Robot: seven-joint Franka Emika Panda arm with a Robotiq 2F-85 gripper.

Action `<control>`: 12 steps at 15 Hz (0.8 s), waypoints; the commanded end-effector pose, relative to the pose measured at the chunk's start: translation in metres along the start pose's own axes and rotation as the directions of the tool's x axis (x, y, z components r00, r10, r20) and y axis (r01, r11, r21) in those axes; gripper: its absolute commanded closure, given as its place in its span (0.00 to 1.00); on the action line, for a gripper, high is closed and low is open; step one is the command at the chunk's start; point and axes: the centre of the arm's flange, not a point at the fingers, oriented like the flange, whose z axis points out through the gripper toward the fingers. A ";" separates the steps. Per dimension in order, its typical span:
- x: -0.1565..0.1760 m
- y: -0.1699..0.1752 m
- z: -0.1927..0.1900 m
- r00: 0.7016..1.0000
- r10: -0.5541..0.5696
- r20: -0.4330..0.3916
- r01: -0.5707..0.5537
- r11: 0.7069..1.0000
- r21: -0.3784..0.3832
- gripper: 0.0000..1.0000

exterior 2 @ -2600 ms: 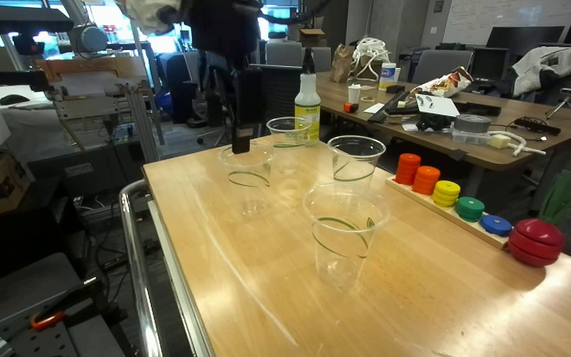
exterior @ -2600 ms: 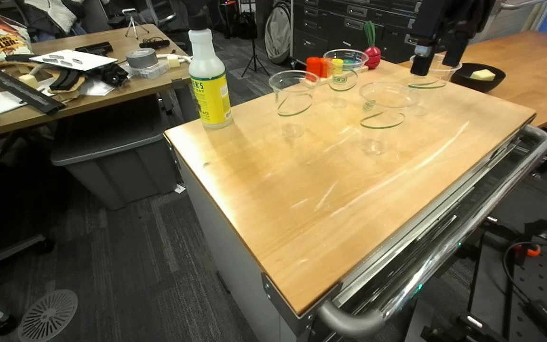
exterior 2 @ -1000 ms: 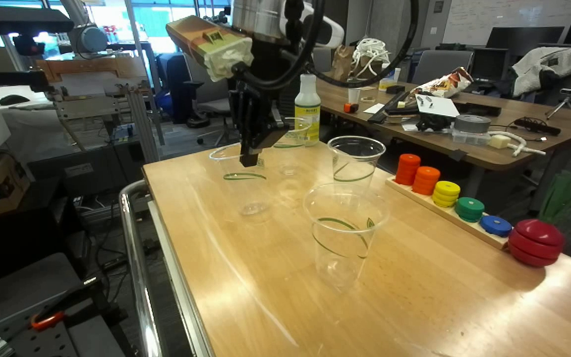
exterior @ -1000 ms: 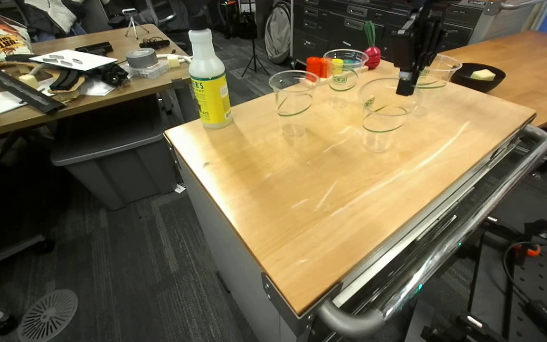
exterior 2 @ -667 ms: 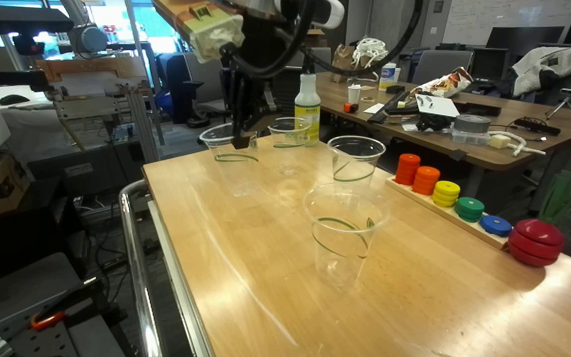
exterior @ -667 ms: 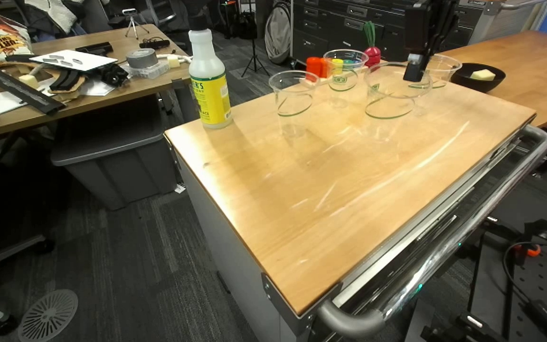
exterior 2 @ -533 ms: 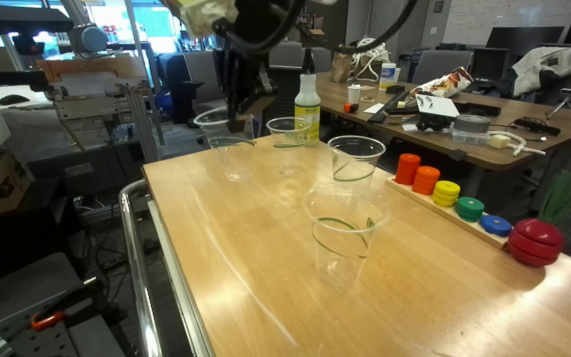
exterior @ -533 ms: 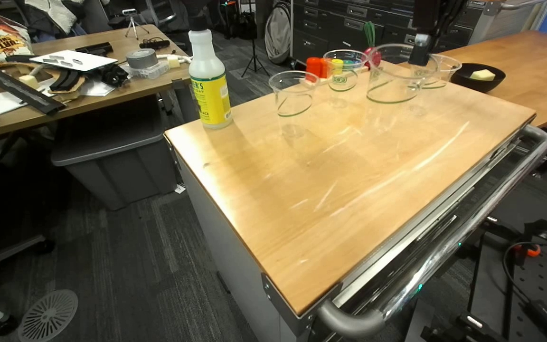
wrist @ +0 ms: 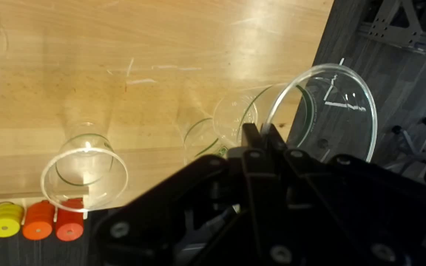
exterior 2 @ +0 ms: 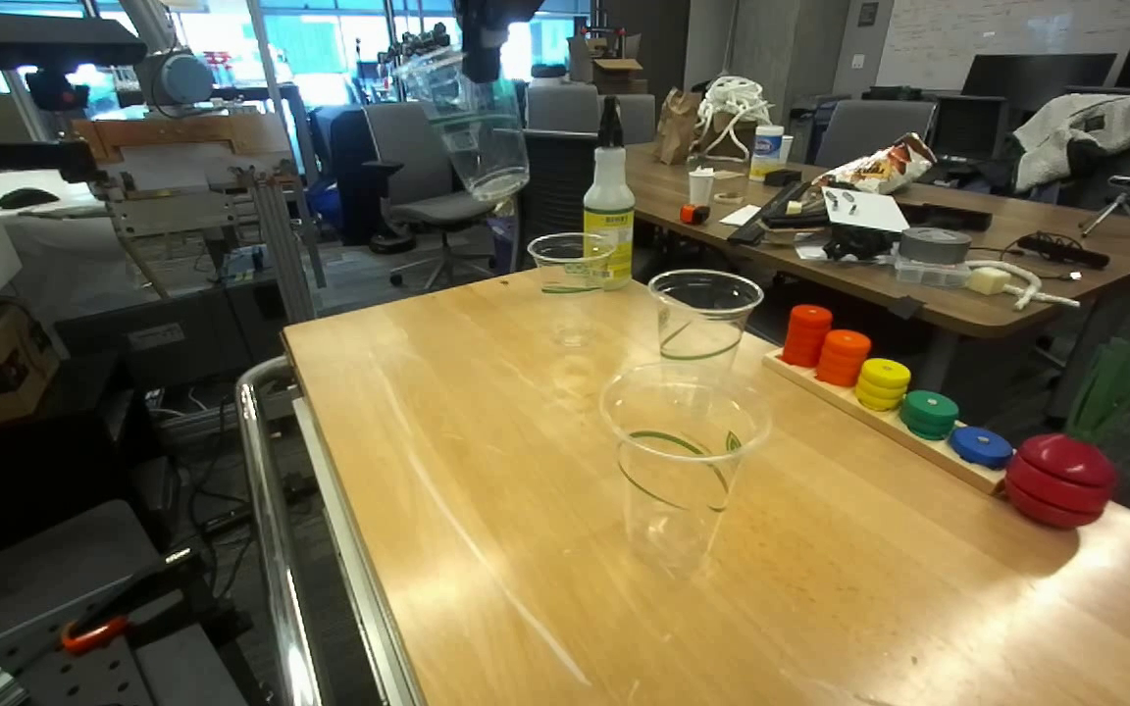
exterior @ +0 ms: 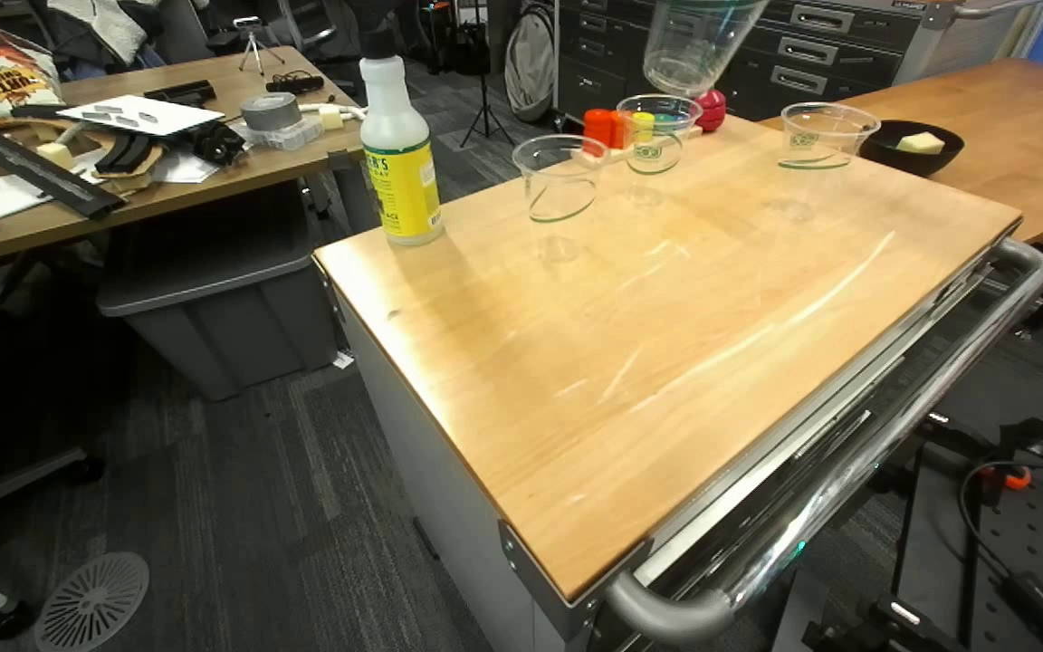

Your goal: Stack all four of the plastic cups together

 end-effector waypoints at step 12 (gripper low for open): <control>0.159 0.006 0.061 0.964 0.002 0.264 -0.023 0.997 0.075 0.98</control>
